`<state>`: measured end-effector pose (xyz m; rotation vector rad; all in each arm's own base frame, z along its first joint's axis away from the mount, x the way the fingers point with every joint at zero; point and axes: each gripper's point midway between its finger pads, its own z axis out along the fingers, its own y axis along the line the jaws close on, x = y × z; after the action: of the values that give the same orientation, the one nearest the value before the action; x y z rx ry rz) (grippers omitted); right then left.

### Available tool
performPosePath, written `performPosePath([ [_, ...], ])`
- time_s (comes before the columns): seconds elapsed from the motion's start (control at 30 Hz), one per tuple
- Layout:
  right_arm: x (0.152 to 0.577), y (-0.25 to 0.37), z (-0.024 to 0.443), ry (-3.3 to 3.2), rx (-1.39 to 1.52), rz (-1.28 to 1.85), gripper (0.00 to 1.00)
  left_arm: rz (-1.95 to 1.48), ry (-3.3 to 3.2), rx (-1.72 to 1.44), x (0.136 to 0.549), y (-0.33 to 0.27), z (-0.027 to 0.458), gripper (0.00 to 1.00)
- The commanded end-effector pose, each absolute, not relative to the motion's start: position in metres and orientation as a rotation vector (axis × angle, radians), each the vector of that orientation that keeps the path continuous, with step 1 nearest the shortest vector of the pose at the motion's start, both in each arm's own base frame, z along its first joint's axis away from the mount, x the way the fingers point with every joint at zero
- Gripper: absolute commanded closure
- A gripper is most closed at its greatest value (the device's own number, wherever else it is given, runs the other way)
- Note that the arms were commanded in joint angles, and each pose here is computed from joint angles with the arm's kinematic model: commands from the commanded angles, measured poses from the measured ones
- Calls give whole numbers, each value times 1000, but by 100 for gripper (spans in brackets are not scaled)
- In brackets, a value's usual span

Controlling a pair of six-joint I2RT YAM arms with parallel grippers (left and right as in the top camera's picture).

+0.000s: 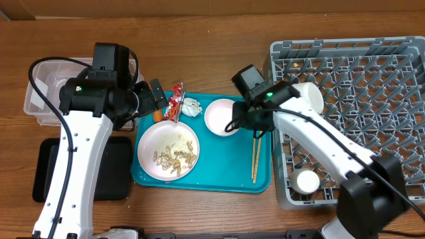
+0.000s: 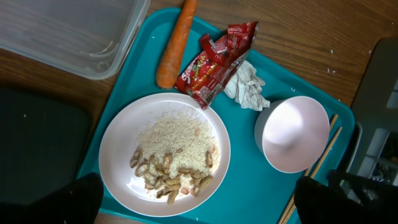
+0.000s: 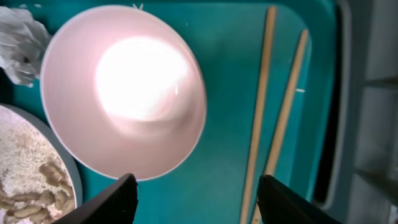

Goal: Sort waste into correct bins and load items into the dishwasher
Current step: 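Return the right gripper to the second white bowl and grasp it, then lift the second bowl and set it in the dish rack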

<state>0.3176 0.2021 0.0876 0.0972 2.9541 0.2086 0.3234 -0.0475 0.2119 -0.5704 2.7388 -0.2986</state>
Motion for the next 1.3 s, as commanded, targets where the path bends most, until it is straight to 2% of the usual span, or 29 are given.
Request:
performPosePath([
  [0.0,312,214,72,3003,110,256,36,-291,2724,-587,326,-45,215,0],
  [0.07,312,216,65,3015,107,244,44,-291,2724,-587,326,-45,215,0],
  [0.23,323,213,47,3006,251,213,55,-291,2724,-587,326,-45,215,0],
  [0.37,335,221,35,2981,250,239,56,-291,2724,-587,326,-45,215,0],
  [0.4,336,222,33,2979,250,240,59,-291,2724,-587,326,-45,215,0],
  [0.43,338,223,32,2975,249,243,64,-291,2724,-587,326,-45,215,0],
  [0.47,338,222,32,2973,250,244,79,-290,2724,-587,326,-45,215,0],
  [0.5,340,220,33,2969,258,234,89,-291,2724,-587,326,-45,215,0],
  [0.53,341,216,37,2961,266,216,95,-290,2724,-587,326,-45,215,0],
  [0.73,357,178,90,2814,268,-37,96,-291,2724,-587,326,-45,215,0],
  [0.87,362,190,137,2735,85,59,96,-291,2724,-587,326,-45,215,0],
  [1.0,367,175,189,2585,80,27,96,-290,2724,-587,326,-45,215,0],
  [1.17,382,78,265,2211,329,-438,96,-291,2724,-587,326,-45,215,0],
  [1.27,381,19,293,2022,468,-743,96,-291,2724,-587,326,-45,215,0],
])
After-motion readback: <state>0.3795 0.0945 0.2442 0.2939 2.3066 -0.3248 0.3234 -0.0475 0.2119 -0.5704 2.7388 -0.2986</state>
